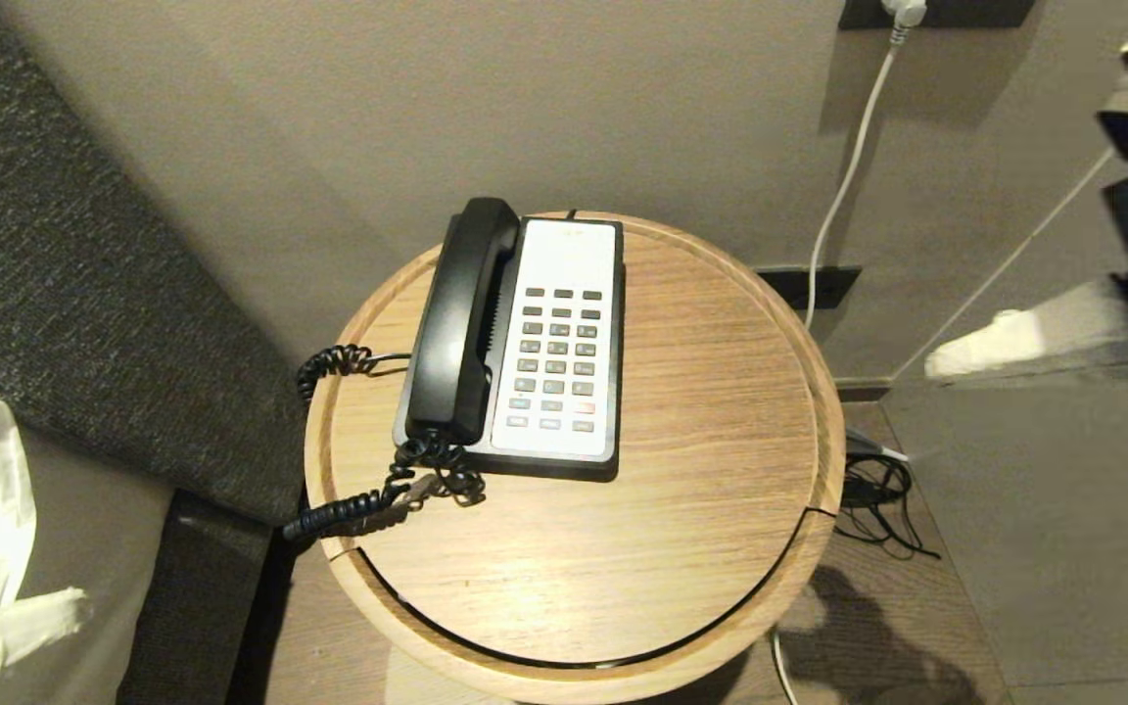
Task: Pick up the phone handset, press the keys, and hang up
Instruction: End the call using the dial pad
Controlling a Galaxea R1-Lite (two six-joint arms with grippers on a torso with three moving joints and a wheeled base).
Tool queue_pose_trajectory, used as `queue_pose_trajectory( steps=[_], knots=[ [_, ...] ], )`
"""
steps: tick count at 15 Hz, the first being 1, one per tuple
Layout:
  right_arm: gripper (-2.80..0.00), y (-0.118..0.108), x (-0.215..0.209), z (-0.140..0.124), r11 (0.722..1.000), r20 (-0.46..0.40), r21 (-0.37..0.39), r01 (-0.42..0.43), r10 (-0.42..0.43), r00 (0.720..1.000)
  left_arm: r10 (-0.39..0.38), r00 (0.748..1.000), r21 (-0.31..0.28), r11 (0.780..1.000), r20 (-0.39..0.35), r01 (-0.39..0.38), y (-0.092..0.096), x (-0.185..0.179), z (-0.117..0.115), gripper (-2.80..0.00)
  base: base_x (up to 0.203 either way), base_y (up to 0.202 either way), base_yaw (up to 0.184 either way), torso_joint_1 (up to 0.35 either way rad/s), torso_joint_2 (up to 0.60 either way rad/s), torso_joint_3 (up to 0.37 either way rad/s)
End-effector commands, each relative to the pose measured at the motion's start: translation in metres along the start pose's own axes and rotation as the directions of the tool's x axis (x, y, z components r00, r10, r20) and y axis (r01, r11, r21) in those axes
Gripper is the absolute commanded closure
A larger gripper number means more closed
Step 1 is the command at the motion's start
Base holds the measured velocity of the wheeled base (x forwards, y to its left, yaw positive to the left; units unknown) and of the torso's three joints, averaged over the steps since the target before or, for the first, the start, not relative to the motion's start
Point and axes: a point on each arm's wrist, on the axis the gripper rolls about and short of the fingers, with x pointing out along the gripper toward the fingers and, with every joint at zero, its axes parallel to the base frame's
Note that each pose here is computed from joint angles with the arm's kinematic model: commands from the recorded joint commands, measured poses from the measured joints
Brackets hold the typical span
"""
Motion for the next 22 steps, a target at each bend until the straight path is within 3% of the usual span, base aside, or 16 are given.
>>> queue_pose_trajectory(
  steps=[1,3,6,22],
  knots=[
    [0.00,0.036,0.070,0.001,0.997,-0.167,-0.074,0.005,-0.017,0.986,0.009,1.000,-0.007,1.000,0.003,-0.009,0.002,-0.001,-0.004,0.00,0.000,0.000,0.000,0.000,0.00,0.000],
    [0.00,0.056,0.090,-0.002,0.994,-0.205,-0.105,-0.028,0.006,0.979,0.008,1.000,-0.006,1.000,0.006,-0.008,0.003,-0.002,-0.005,0.00,0.000,0.000,0.000,0.000,0.00,0.000],
    [0.00,0.069,0.116,-0.006,0.992,-0.240,-0.123,-0.039,0.008,0.971,0.038,0.999,-0.011,0.999,-0.036,-0.038,0.008,0.006,-0.012,0.00,0.000,0.000,0.000,0.000,0.00,0.000],
    [0.00,0.077,0.151,-0.003,0.985,-0.203,-0.161,-0.067,0.033,0.979,0.047,0.998,-0.013,0.999,-0.050,-0.047,0.009,0.009,-0.015,0.00,0.000,0.000,0.000,0.000,0.00,0.000]
  ],
)
